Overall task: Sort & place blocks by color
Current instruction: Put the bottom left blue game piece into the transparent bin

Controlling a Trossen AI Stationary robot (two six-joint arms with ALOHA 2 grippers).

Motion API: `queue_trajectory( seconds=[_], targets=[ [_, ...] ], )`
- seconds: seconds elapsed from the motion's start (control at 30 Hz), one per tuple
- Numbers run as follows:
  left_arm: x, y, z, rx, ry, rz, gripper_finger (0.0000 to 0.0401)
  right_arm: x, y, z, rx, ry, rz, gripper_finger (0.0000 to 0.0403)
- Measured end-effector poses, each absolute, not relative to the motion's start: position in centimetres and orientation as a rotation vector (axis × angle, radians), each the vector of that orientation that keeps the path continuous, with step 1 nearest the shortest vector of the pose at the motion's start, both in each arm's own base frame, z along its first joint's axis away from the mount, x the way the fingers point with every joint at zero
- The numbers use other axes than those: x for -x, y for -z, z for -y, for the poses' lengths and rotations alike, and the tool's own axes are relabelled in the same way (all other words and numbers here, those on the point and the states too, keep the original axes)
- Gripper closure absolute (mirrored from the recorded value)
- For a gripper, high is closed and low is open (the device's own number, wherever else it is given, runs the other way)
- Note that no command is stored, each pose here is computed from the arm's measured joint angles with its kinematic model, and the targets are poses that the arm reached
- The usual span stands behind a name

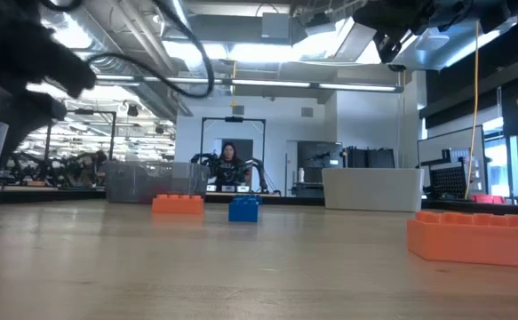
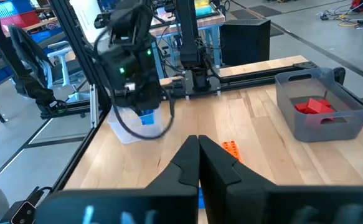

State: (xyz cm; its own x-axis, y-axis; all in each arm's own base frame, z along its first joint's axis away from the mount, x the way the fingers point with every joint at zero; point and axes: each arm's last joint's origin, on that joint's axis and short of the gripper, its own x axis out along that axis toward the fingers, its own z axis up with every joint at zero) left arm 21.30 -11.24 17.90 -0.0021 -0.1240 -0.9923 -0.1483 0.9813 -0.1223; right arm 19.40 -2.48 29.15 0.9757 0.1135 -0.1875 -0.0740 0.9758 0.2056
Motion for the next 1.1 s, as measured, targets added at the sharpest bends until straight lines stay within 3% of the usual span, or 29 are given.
queue_trajectory(
  seconds=[0.23,0.53,0.67,0.93,1.1],
  targets=[
    [-22.0,-17.6,9.9,0.24,-0.048,-1.586,0.0009,-19.4,-29.2,2.5,-0.199,-0.096,-0.2,0.0402],
    [-21.5,-21.3,7.4,0.311,-0.081,-1.379,0.0009,-19.4,-29.2,2.5,-0.204,-0.083,-0.198,0.0402],
    [-21.4,-22.8,6.8,0.314,-0.101,-1.245,0.0009,-19.9,-29.6,2.6,-0.31,-0.078,-0.138,0.0402],
    [-19.6,-24.7,6.9,0.295,-0.082,-1.165,0.0009,-24.9,-27.4,1.2,-0.508,-0.246,-0.169,0.0402],
    [-18.2,-24.6,8.0,0.288,-0.094,-1.234,0.0009,-29.9,-25.9,-0.4,-0.477,-0.381,-0.284,0.0402]
  ],
)
